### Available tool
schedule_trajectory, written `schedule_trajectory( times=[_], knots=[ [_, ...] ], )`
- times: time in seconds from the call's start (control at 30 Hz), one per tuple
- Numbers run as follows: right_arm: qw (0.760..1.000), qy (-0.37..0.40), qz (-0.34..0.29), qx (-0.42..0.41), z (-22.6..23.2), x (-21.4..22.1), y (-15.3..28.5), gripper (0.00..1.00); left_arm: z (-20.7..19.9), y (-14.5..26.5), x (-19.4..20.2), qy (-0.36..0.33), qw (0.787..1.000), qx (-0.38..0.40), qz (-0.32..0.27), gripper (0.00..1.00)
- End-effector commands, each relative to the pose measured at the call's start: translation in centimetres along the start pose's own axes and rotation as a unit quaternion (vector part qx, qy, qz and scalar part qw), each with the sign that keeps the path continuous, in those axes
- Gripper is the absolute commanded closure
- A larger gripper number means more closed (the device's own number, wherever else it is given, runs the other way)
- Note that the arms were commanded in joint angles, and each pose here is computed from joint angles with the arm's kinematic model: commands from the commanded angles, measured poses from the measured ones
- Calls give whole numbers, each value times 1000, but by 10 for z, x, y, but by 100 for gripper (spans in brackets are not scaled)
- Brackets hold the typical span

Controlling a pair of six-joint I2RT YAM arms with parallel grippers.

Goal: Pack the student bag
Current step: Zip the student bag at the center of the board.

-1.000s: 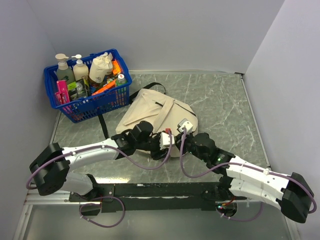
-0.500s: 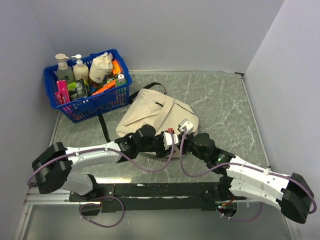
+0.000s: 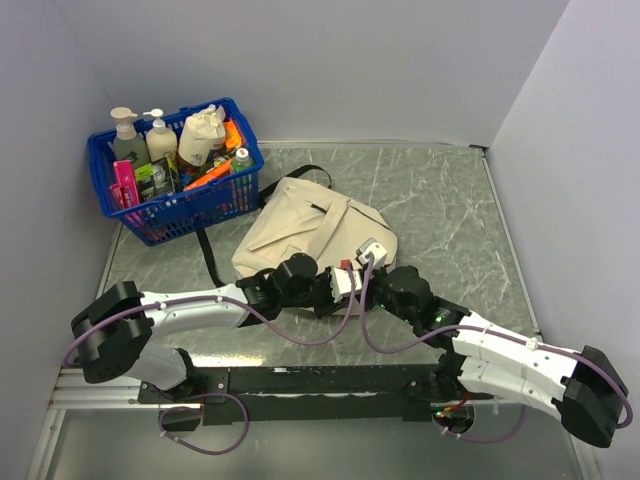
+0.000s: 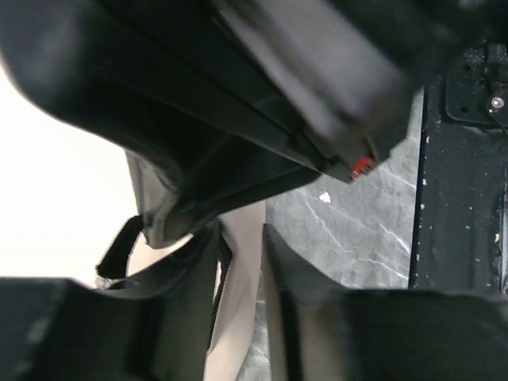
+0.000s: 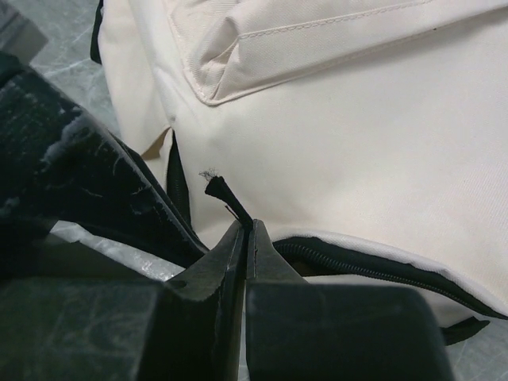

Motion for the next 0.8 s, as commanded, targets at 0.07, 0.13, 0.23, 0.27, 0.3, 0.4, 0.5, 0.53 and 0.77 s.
schedule_trajectory(
  times=[0.07, 0.13, 0.23, 0.27, 0.3, 0.4, 0.5, 0.53, 0.77],
  knots=[
    [998, -25, -64, 7, -8, -28, 0, 100, -3, 0, -12, 0, 1000, 6, -9, 64],
    [998, -29, -63, -2, -8, -27, 0, 100, -1, 2, -9, 1, 1000, -11, -9, 71],
    [997, -36, -63, -6, -8, -26, 1, 100, 3, 3, -6, -4, 999, -33, -9, 79],
    [997, -37, -64, -5, -9, -27, 1, 100, 3, 3, -5, -2, 999, -33, -8, 80],
    [997, -37, -63, -6, -9, -26, 1, 100, 3, 2, -3, -1, 999, -33, -6, 80],
    [997, -37, -66, -9, -9, -29, 2, 100, 4, 1, -5, -3, 999, -37, -10, 78],
    [997, -36, -65, -12, -9, -31, 1, 100, 4, 0, -6, -4, 999, -37, -9, 68],
    [997, -37, -65, -12, -9, -30, 1, 100, 4, 0, -7, -4, 999, -38, -10, 68],
    [997, -36, -66, -12, -10, -33, -2, 100, 2, 0, -14, -2, 999, -38, -27, 99]
  ],
)
Point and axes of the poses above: each gripper's point midway between its finger pads, its own y axis back along the fingers, its own z axis along the line the jaws close on, x = y × z, the point moved 8 cm from there along y, back along the fingers, and after that the axes turned 7 degrees about y, right-handed, at the moved point
